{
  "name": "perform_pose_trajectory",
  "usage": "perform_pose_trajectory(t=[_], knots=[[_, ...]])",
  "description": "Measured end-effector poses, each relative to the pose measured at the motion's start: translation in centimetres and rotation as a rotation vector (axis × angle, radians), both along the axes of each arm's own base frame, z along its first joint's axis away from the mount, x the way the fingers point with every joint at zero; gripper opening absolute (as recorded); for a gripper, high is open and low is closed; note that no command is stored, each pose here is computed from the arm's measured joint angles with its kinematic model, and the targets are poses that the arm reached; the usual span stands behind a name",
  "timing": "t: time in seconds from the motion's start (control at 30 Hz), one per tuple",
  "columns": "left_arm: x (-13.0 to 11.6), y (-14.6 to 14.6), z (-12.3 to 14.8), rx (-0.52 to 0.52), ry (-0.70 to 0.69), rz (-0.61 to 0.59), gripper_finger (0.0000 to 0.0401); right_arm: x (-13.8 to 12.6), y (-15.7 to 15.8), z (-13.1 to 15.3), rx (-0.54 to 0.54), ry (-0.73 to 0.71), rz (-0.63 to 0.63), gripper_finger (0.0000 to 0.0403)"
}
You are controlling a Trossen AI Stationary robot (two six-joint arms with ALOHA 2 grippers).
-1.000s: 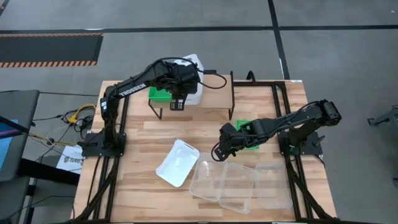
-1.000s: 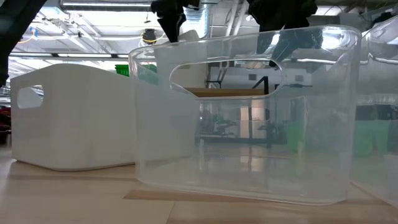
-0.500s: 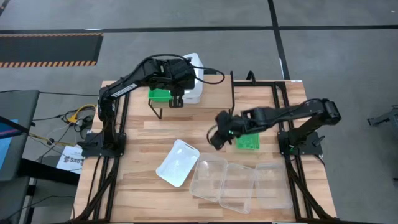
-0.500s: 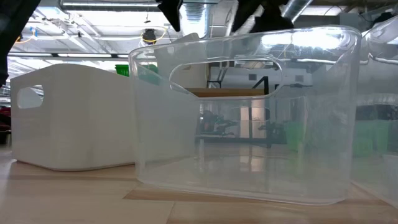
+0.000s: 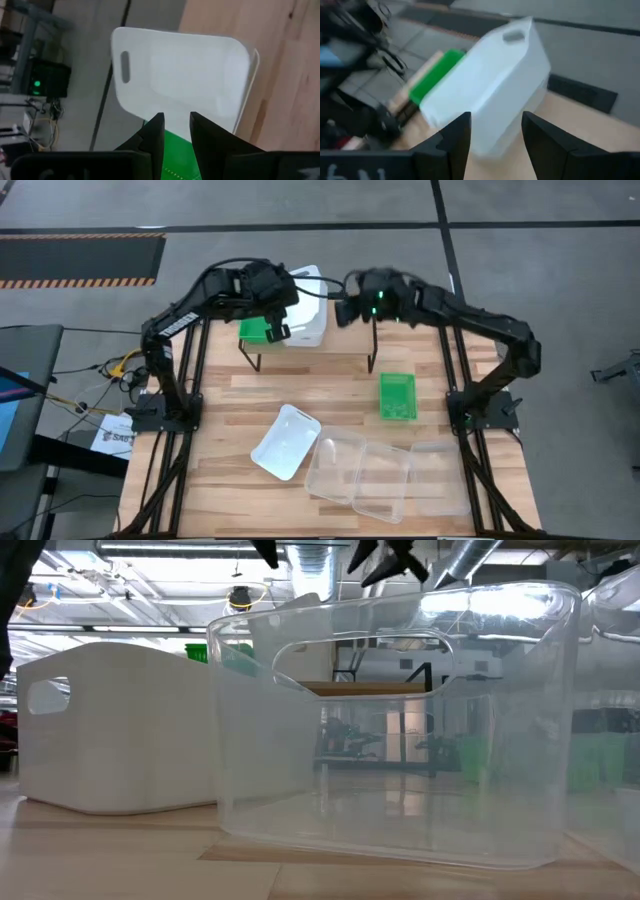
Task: Stack baskets on shelf by color
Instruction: Stack the bottom white bin on top of the white bin on the shelf
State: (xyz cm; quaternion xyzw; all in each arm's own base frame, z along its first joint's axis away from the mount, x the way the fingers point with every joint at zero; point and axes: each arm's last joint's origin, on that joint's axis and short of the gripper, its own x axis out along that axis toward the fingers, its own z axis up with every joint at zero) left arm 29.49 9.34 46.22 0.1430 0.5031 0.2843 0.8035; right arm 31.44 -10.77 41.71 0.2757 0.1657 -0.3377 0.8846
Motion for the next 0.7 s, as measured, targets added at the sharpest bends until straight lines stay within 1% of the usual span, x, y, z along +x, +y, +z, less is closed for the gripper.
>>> perform_pose_trajectory(t=[0.07, 0.13, 0.2, 0.37, 0.43, 0.53, 0.7], knots=[[-0.5, -0.1, 0.4, 0.003, -0.026, 0.019, 0.0081, 1.0, -1.3, -0.3, 0.015, -0.052, 0.018, 0.0201], [-0.9, -0.2, 0.8, 0.012, -0.052, 0.038, 0.0081, 1.9, -2.5, -1.8, 0.054, -0.022, 0.032, 0.0201], [-1.4, -0.2, 1.3, 0.016, -0.081, 0.053, 0.0081, 3.0, -3.4, -2.8, 0.073, -0.037, 0.039, 0.0201], [-1.7, 0.0, 1.6, 0.035, -0.112, 0.081, 0.0081, 4.1, -5.2, -4.3, 0.092, -0.041, -0.005, 0.0201], [-1.8, 0.1, 1.7, 0.039, -0.11, 0.08, 0.0081, 3.9, -5.6, -4.5, 0.109, -0.042, -0.027, 0.0201], [-1.9, 0.1, 1.7, 0.04, -0.108, 0.081, 0.0081, 3.7, -6.1, -4.2, 0.103, -0.059, -0.044, 0.0201], [-1.9, 0.3, 1.7, 0.047, -0.095, 0.069, 0.0081, 3.2, -6.6, -4.7, 0.121, -0.012, -0.067, 0.0201]])
